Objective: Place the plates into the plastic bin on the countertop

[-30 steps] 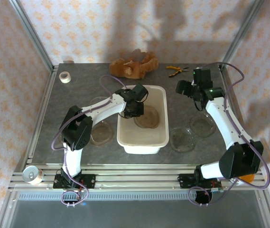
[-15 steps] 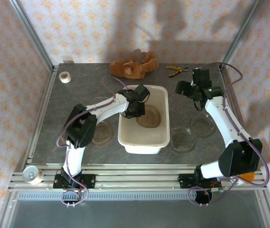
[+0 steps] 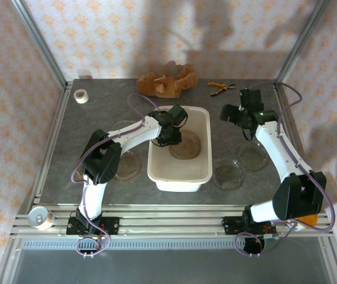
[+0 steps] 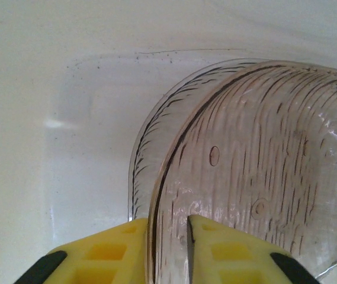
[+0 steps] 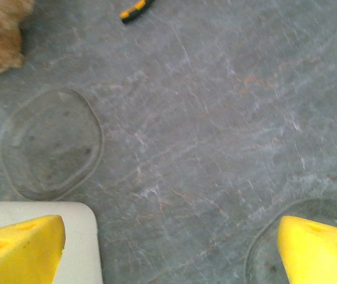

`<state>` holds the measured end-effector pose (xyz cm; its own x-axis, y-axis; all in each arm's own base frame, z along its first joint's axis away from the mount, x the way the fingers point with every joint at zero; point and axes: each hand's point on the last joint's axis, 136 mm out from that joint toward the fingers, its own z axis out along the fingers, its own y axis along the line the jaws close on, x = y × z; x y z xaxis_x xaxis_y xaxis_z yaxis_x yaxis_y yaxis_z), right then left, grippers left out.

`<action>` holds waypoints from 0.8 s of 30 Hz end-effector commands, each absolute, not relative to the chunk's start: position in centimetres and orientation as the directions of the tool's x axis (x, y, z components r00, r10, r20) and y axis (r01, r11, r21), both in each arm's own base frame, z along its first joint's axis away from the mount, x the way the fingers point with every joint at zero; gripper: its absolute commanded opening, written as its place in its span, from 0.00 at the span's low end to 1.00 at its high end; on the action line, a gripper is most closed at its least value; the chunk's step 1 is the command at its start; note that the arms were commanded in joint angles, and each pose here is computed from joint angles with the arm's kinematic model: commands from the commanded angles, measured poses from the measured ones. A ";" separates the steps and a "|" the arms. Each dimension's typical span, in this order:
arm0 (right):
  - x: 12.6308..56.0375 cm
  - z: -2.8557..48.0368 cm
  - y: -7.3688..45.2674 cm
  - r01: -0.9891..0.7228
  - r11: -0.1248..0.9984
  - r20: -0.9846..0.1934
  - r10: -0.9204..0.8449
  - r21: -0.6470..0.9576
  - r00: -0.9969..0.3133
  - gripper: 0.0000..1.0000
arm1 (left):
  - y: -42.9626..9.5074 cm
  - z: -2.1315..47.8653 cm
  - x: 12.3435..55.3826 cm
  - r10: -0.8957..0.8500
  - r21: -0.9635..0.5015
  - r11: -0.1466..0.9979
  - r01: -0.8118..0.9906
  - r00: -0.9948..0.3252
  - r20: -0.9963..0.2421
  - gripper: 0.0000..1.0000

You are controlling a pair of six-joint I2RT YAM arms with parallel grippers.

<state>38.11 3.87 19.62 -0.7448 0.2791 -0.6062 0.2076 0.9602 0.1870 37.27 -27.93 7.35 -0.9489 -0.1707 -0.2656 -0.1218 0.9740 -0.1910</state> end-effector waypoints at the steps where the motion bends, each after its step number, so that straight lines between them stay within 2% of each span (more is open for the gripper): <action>1: 37.1 19.6 2.1 0.279 0.942 -0.606 0.335 0.189 -0.721 0.92 | -27.8 10.1 37.4 -0.187 -0.202 0.971 -0.127 -0.931 -0.314 0.28; 3: 36.8 19.3 1.7 0.301 0.932 -0.596 0.361 0.202 -0.717 0.92 | -27.8 10.3 37.5 -0.187 -0.207 0.970 -0.124 -0.929 -0.318 0.34; 7: 36.4 19.3 1.3 0.314 0.927 -0.595 0.372 0.204 -0.713 0.92 | -28.0 10.2 37.5 -0.177 -0.208 0.971 -0.115 -0.933 -0.314 0.39; 10: 36.0 19.2 1.0 0.329 0.925 -0.590 0.375 0.189 -0.715 0.92 | -28.1 10.3 37.6 -0.173 -0.210 0.972 -0.109 -0.933 -0.315 0.51; 14: 35.1 18.6 0.1 0.371 0.912 -0.567 0.402 0.176 -0.719 0.92 | -28.1 11.6 38.0 -0.177 -0.227 0.969 -0.099 -0.919 -0.352 0.55; 18: 34.0 17.9 -1.3 0.412 0.891 -0.539 0.446 0.191 -0.714 0.86 | -28.3 14.3 38.7 -0.169 -0.257 0.964 -0.062 -0.892 -0.419 0.57; 24: 31.2 15.9 -4.2 0.524 0.837 -0.466 0.532 0.160 -0.707 0.87 | -28.3 19.1 39.0 -0.139 -0.294 0.956 0.024 -0.843 -0.519 0.61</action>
<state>33.46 -3.01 16.74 -0.7102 0.4839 -0.5113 0.4580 0.8692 0.1864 38.18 -28.21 15.11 -0.8963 -0.1568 -0.4147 -0.0371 0.9586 -0.2823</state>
